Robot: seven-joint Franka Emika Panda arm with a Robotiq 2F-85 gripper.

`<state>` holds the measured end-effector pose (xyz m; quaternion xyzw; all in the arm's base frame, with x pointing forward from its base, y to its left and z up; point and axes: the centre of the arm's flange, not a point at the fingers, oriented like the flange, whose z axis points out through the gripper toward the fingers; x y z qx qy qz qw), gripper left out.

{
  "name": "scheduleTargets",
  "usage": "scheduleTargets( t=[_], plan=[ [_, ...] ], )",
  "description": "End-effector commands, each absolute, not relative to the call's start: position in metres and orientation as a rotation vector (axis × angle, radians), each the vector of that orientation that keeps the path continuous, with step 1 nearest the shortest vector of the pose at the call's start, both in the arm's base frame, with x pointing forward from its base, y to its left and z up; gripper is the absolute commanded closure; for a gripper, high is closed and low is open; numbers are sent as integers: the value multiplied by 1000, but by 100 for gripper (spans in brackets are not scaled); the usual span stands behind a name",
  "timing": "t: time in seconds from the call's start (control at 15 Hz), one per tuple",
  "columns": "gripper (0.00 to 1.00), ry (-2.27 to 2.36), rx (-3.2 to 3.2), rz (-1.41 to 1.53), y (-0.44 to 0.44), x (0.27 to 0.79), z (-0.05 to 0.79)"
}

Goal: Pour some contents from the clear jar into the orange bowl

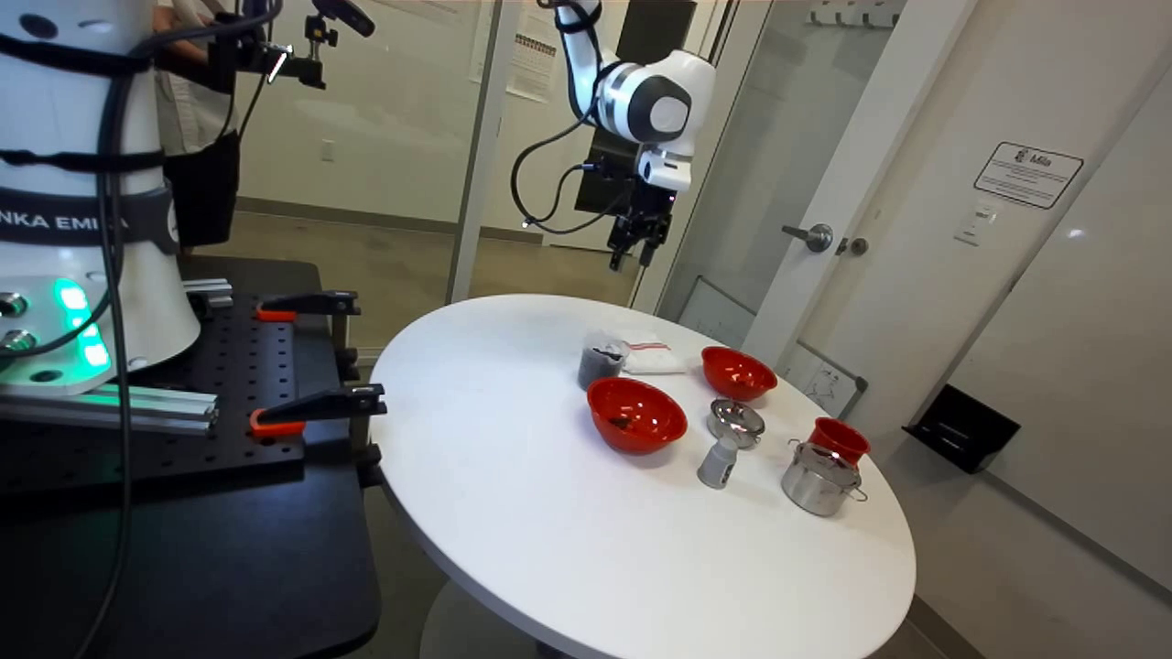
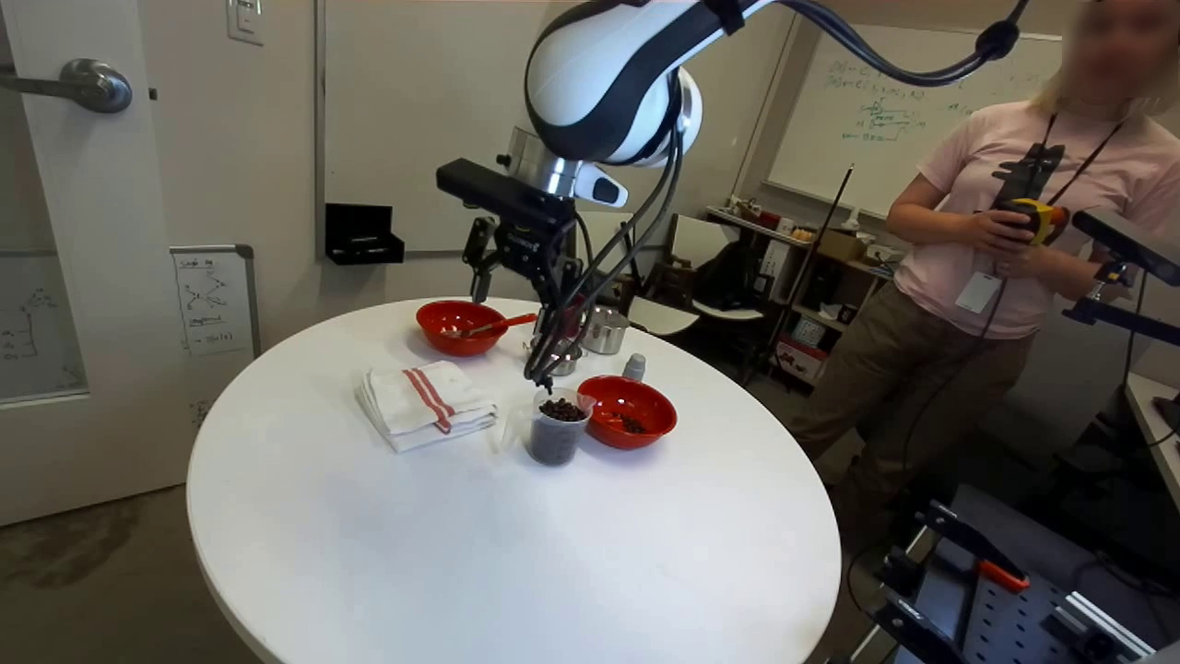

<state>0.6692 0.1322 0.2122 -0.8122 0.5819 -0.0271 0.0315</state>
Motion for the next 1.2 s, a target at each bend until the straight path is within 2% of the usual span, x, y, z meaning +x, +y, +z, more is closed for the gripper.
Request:
scheduleTargets(
  t=[0.0, 0.4, 1.13],
  plan=[
    [0, 2029, -2327, -62, 137, 690, 197],
    [0, 2327, -2144, 22, 126, 682, 161],
    [0, 2436, -2093, 290, 106, 665, 100]
  ],
)
